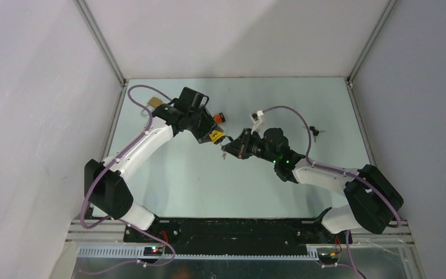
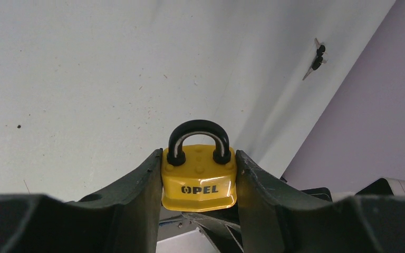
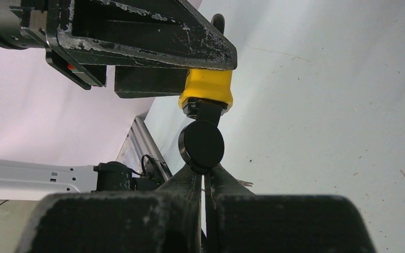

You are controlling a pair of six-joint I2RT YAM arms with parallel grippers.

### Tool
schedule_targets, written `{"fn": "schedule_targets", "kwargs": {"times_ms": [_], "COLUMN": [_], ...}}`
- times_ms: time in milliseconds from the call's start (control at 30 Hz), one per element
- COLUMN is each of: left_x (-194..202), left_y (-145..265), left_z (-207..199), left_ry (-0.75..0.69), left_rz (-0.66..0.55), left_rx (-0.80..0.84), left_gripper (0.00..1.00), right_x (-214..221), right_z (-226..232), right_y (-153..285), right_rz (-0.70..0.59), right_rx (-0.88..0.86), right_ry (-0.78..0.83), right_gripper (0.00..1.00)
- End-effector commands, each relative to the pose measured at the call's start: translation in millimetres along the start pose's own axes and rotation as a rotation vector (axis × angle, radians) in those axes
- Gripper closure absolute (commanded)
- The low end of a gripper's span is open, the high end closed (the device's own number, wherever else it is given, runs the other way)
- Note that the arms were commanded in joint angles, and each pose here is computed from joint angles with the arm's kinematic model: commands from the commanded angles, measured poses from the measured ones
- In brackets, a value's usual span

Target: Unlock with the key

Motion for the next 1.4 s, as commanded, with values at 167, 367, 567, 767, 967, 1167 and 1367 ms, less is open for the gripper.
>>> {"fn": "schedule_targets", "kwargs": {"times_ms": [167, 367, 567, 767, 967, 1167, 1367], "left_x": [9, 11, 12, 13, 15, 15, 14], "left_y": [32, 31, 33, 32, 32, 35, 44], "left_z": [-32, -29, -27, -22, -19, -23, -30], "left_ry": [-0.045, -0.054, -0.071, -0.084, -0.097, -0.105, -0.123], "left_rz": [-0.009, -0.009, -0.014, -0.012, -0.012, -0.014, -0.035], "left_rx": [0.158, 0.154, 0.156, 0.15, 0.146, 0.159, 0.195], "left_gripper": [1.0, 1.0, 1.0, 1.0, 1.0, 1.0, 1.0], "right_x": [-28, -33, -37, -42, -45, -44, -40], "right_z": [14, 13, 15, 15, 14, 13, 11], "right_y": [-1, 1, 3, 5, 7, 8, 5], "right_rz": [-0.118, -0.142, -0.155, -0.17, -0.175, -0.164, -0.136], "right_rx": [-0.036, -0.038, -0.044, -0.054, -0.051, -0.054, -0.073], "right_ry": [0.003, 0.007, 0.032, 0.055, 0.083, 0.076, 0.006], "right_gripper": [1.0, 1.0, 1.0, 1.0, 1.0, 1.0, 1.0]}}
Point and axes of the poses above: each gripper's point midway between its finger pads, its own y axis back along the fingers, its own z axis along the line the jaws close on, x = y × z, the point moved 3 cm from there along y, back along the fingers
